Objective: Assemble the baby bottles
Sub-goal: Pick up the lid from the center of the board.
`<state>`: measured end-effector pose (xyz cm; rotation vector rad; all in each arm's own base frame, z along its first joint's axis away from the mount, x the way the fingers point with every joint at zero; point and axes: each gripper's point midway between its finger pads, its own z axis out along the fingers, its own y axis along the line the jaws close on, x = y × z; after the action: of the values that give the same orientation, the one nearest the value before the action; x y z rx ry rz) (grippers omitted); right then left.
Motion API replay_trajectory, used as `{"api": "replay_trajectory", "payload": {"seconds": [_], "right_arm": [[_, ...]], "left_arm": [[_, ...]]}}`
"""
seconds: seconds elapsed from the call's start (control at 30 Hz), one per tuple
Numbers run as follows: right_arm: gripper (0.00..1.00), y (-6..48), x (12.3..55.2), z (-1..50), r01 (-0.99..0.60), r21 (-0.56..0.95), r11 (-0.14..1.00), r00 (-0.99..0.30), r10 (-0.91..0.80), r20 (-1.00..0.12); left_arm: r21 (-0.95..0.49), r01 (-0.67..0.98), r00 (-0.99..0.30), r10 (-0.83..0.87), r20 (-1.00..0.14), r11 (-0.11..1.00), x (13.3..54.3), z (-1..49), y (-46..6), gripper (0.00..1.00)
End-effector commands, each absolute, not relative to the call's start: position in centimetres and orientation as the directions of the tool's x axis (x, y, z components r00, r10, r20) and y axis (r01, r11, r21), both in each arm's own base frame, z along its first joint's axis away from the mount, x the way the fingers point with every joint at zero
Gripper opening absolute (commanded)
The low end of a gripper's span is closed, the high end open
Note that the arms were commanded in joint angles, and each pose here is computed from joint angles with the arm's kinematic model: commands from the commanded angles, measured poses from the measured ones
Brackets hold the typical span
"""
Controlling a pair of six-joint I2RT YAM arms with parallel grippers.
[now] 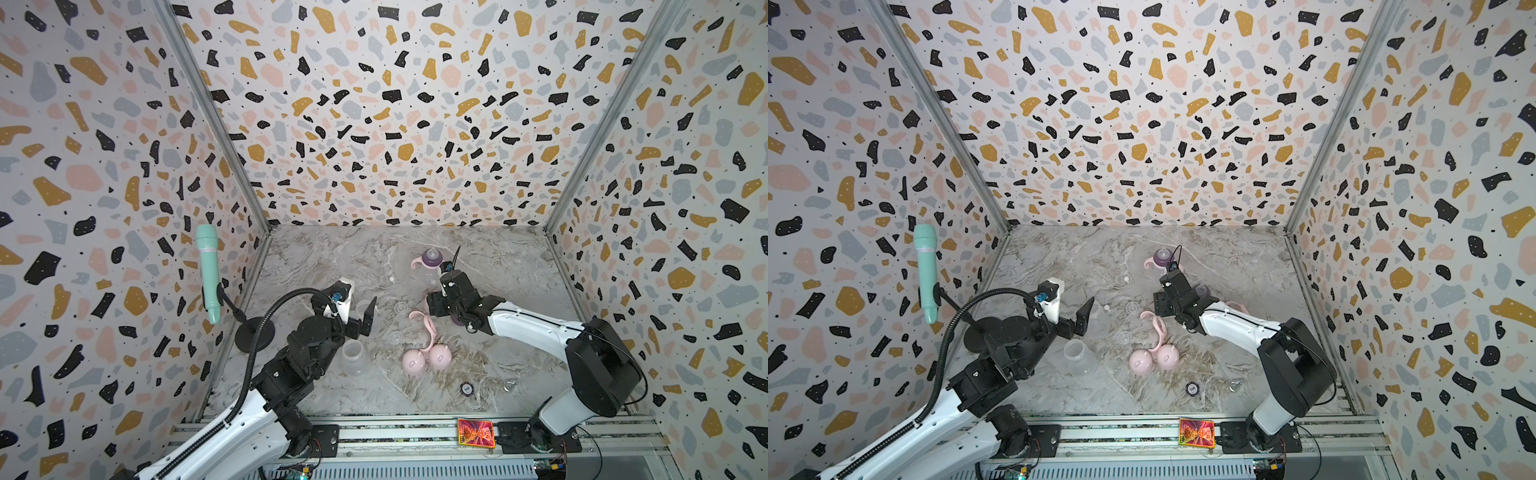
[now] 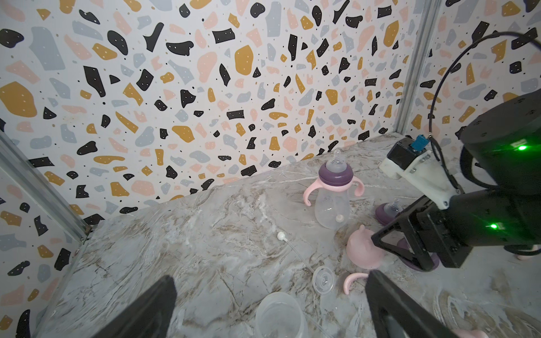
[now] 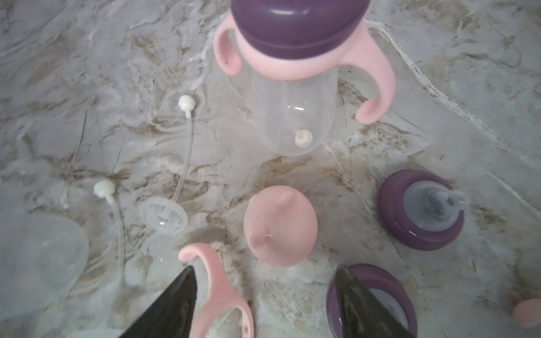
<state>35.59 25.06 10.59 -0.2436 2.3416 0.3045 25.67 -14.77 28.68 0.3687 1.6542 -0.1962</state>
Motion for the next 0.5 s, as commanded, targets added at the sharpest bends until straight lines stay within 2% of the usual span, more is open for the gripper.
{"api": "replay_trajectory", "payload": {"seconds": [0.0, 0.13, 0.47], "right_arm": [[0.8, 25.8, 37.2, 10.9, -0.201, 0.201, 0.959, -0.69, 0.008, -0.724], [0.84, 26.0, 37.5, 9.5, -0.182, 0.203, 0.962, -0.704, 0.016, -0.71], [0.81, 26.1, 38.4, 7.3, -0.168, 0.171, 0.971, -0.701, 0.005, -0.714]], "left_arm": [[0.061, 0.358, -0.046, 0.083, -0.995, 0.932, 25.3, 30.3, -14.6, 1.0], [0.069, 0.359, -0.046, 0.092, -0.995, 0.931, 25.2, 30.2, -14.5, 1.0], [0.077, 0.37, -0.051, 0.103, -0.993, 0.926, 25.3, 30.0, -14.8, 1.0]]}}
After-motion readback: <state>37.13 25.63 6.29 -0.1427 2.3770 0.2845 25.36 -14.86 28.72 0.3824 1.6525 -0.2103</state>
